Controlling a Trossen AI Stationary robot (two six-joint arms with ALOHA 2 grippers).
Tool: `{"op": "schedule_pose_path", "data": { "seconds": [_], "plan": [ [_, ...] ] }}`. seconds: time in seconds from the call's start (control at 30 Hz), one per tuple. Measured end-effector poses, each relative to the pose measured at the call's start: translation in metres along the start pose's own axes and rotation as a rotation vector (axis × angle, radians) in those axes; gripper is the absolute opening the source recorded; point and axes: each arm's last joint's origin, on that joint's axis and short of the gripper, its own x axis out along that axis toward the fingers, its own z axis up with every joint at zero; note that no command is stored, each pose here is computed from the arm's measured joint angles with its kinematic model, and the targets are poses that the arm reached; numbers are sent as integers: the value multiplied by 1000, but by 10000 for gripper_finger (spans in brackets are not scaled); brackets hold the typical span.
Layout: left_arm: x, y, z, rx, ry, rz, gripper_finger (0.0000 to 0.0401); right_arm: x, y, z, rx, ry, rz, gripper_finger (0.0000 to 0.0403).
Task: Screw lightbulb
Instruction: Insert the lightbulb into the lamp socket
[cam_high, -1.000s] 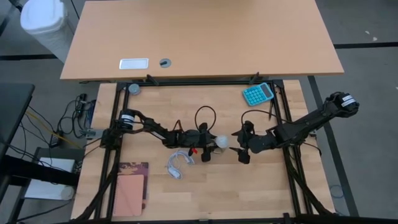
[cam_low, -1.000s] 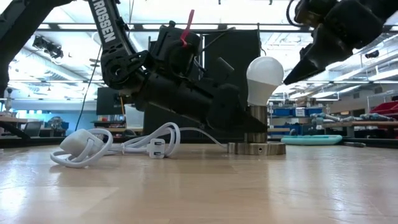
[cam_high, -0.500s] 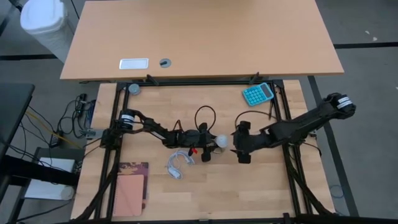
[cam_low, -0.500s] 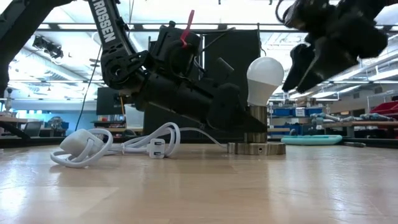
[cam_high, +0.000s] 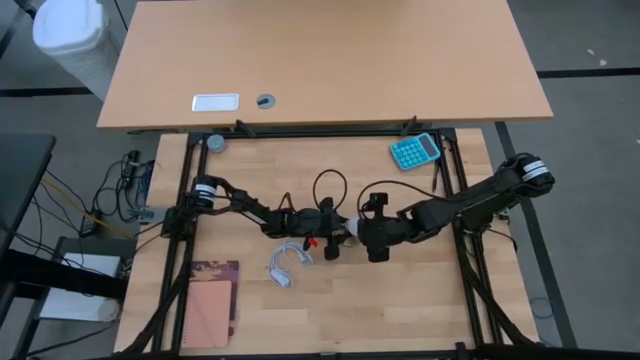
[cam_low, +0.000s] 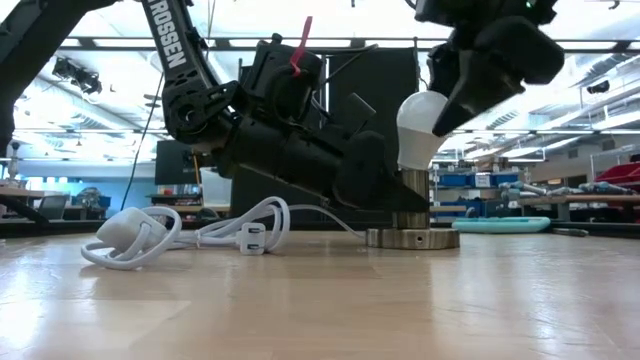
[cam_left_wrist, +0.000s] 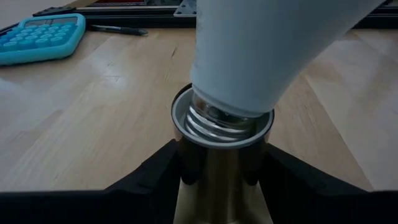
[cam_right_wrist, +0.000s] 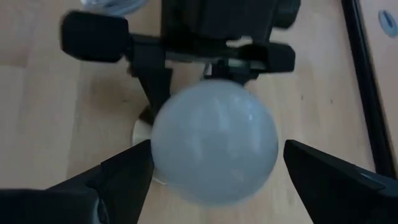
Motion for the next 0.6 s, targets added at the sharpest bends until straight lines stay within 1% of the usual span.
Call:
{"op": "schedule_pose_path", "data": {
  "seconds": [0.07, 0.17, 0.3, 0.6],
  "plan": [
    [0, 0, 0, 0, 0, 0, 190, 1, -2, 1, -9, -1, 31, 349],
    [0, 0, 0, 1, 0, 0, 190, 5, -8, 1, 10, 22, 89, 346],
    [0, 0, 0, 1, 1, -1, 191, 10, -16, 2, 33, 23, 90, 345],
    [0, 0, 0, 3, 1, -1, 191, 24, -24, 3, 52, 40, 165, 345]
  ]
}}
